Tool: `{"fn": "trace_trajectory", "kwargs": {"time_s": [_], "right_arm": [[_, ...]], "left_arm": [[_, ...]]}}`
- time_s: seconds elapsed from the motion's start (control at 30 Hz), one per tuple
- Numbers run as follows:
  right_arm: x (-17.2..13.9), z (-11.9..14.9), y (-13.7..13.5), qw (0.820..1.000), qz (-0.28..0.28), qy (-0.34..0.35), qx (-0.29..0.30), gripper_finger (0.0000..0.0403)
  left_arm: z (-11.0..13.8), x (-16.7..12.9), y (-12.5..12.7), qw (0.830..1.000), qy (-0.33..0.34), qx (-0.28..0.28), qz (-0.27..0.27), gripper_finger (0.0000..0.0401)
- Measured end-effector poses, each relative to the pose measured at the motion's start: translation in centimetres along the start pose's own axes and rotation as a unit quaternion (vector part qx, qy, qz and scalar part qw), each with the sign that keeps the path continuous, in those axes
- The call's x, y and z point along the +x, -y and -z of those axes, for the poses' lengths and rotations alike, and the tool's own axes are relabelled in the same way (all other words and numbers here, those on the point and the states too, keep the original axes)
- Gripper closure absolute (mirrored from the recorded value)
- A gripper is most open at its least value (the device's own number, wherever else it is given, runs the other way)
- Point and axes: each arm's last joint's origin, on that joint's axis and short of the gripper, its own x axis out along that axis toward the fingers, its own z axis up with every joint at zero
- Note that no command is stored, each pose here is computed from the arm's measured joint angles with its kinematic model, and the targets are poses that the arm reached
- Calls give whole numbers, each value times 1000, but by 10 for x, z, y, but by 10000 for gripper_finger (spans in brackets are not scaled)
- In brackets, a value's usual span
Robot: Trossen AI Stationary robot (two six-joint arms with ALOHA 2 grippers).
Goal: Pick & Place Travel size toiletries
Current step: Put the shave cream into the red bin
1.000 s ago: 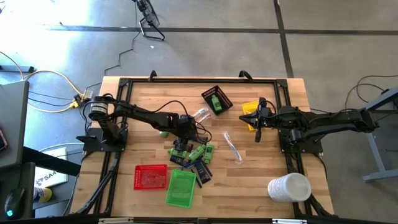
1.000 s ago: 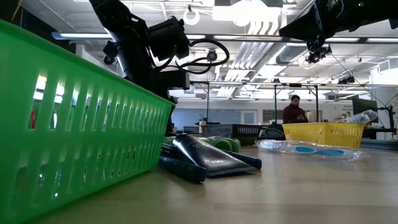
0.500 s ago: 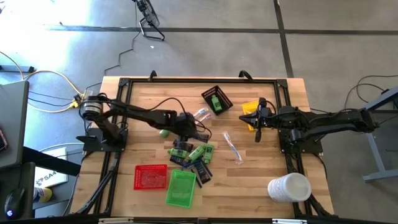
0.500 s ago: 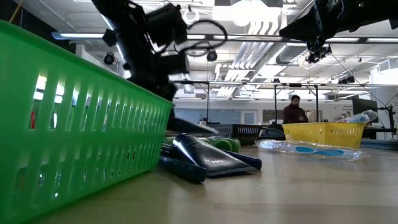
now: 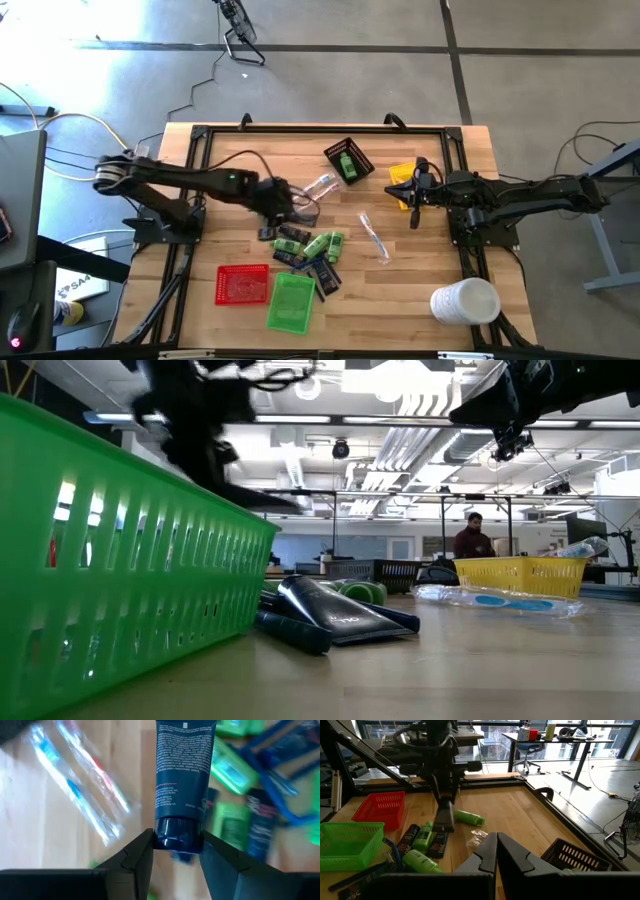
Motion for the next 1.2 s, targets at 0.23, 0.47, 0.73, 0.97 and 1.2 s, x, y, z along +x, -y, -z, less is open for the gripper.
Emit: {"fn": "trace_trajectory", "kwargs": {"time_s": [0.23,0.47,0.73,0.97,1.2], "right_arm": [[0,0,0,1000,0,2,0,399],[0,-1,0,1000,0,4,1,399],[0,-2,0,1000,0,13,3,399],[0,-3,0,1000,0,15,4,399],[0,-3,0,1000,1,17,4,399]], "left_arm": [[14,-34,37,999,2,-12,42,263],[33,-45,73,996,-46,-42,69,263],[54,-53,116,989,-90,-73,95,263],[76,-66,148,982,-108,-122,98,263],[90,-74,164,977,-102,-166,89,263]]}}
